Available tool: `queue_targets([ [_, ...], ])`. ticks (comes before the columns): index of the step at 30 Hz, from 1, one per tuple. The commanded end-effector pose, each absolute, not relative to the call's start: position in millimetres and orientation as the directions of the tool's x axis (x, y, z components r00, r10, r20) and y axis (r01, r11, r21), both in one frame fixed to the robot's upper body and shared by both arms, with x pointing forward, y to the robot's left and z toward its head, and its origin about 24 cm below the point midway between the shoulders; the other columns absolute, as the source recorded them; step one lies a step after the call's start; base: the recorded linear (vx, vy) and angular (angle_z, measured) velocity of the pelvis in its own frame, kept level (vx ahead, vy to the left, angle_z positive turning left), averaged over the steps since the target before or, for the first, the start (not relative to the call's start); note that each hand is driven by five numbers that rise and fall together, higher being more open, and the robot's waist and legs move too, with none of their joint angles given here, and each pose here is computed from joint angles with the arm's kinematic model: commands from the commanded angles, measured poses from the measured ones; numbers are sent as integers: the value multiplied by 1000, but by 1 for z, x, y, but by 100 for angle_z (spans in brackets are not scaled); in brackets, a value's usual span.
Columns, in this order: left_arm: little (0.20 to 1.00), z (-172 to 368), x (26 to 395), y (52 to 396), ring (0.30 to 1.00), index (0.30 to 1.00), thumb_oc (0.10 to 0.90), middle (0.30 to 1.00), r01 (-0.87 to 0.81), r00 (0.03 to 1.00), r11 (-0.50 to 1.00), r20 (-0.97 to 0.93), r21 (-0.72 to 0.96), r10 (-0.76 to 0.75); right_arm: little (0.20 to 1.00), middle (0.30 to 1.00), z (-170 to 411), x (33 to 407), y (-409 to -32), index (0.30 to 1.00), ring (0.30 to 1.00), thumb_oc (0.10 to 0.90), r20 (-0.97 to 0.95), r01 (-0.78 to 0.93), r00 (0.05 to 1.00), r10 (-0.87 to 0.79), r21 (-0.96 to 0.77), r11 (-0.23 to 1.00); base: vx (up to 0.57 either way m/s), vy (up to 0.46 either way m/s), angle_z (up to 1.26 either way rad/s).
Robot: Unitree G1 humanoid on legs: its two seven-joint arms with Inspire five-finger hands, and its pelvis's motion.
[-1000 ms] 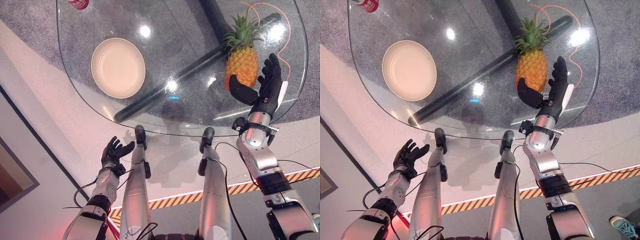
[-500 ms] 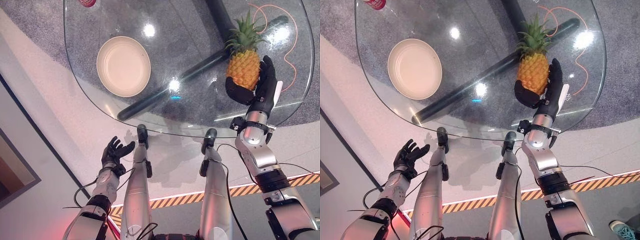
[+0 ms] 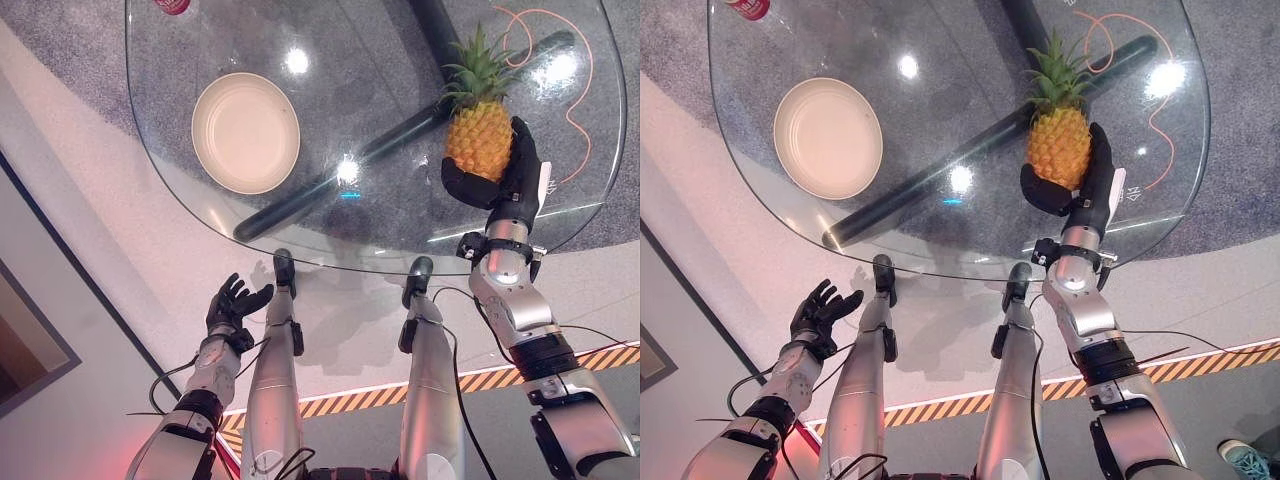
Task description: Pick up the fruit to the plate
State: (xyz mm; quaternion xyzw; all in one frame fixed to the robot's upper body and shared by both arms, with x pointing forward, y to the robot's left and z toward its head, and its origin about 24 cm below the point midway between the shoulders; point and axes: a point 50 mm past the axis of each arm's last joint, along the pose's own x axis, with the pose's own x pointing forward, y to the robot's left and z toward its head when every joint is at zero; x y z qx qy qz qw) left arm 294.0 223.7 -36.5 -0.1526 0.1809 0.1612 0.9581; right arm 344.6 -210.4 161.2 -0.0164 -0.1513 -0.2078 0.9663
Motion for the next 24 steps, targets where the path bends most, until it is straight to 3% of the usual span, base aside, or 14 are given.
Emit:
queue_targets([
  [1,900,-43,279,249,900,900,800,900,-430,848,885,-416,-176,330,900,900,168,342,-230,900,900,800,314,453,845,-432,9,892,0,0,0],
  [5,900,-43,279,247,900,900,800,900,-429,848,886,-416,-176,328,900,900,167,342,-229,900,900,800,308,451,848,-431,7,892,0,0,0],
  [6,900,-44,279,247,900,900,800,900,-429,848,886,-417,-176,327,851,858,167,342,-229,858,858,751,306,449,850,-429,5,894,0,0,0],
  [7,900,-43,279,247,900,900,800,900,-428,848,886,-417,-177,326,200,300,167,342,-230,300,300,100,308,449,850,-427,1,894,0,0,0],
  [16,900,-42,279,248,900,900,800,900,-451,847,867,-410,-213,339,200,300,169,342,-230,300,300,100,320,450,846,-427,0,893,0,0,0],
  [24,900,-25,280,273,900,900,800,900,-626,780,668,-348,-402,520,200,300,166,341,-232,300,300,100,324,462,838,-438,5,887,0,0,0],
])
